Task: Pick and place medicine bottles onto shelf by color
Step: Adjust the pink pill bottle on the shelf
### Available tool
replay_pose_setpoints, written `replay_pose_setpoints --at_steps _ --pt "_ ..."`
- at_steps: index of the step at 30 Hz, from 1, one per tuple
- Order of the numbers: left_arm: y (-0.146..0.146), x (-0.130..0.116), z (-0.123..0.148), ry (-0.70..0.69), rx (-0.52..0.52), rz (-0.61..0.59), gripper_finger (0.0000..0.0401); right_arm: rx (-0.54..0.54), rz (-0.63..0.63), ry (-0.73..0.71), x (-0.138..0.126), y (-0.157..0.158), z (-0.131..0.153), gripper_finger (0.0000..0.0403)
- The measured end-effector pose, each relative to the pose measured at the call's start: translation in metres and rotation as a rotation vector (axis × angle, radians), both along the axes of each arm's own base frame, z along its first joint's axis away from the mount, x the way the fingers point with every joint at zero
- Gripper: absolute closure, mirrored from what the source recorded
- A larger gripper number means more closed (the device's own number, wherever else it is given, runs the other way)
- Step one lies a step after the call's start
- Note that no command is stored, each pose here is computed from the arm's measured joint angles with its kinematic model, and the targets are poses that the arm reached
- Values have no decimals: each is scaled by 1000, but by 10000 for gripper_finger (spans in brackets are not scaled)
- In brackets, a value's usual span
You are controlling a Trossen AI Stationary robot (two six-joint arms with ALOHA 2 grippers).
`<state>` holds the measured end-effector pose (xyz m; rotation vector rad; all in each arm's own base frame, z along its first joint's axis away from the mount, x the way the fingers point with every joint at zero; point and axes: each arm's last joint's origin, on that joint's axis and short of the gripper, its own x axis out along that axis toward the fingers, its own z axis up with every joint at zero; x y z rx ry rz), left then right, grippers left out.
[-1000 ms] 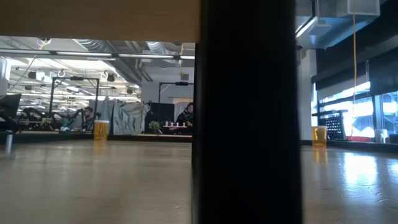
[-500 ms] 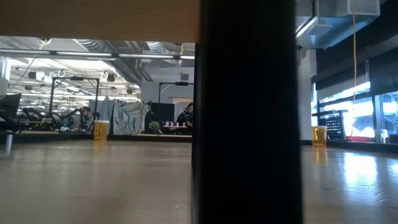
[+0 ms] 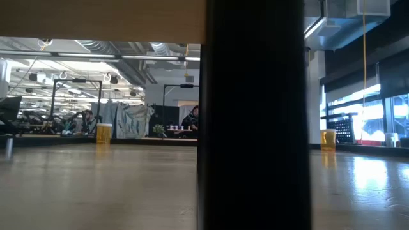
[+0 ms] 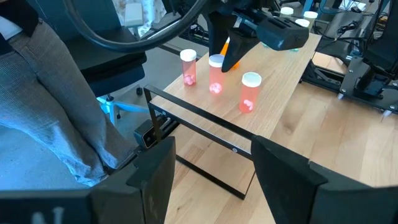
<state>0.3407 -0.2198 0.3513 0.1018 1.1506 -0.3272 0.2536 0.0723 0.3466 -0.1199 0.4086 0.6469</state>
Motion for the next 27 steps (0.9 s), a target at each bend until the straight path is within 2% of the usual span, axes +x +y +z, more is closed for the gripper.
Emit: replay_pose_setpoints --at_steps 27 --pt "-4 3 -5 9 -14 -7 277 0 0 0 0 0 0 189"
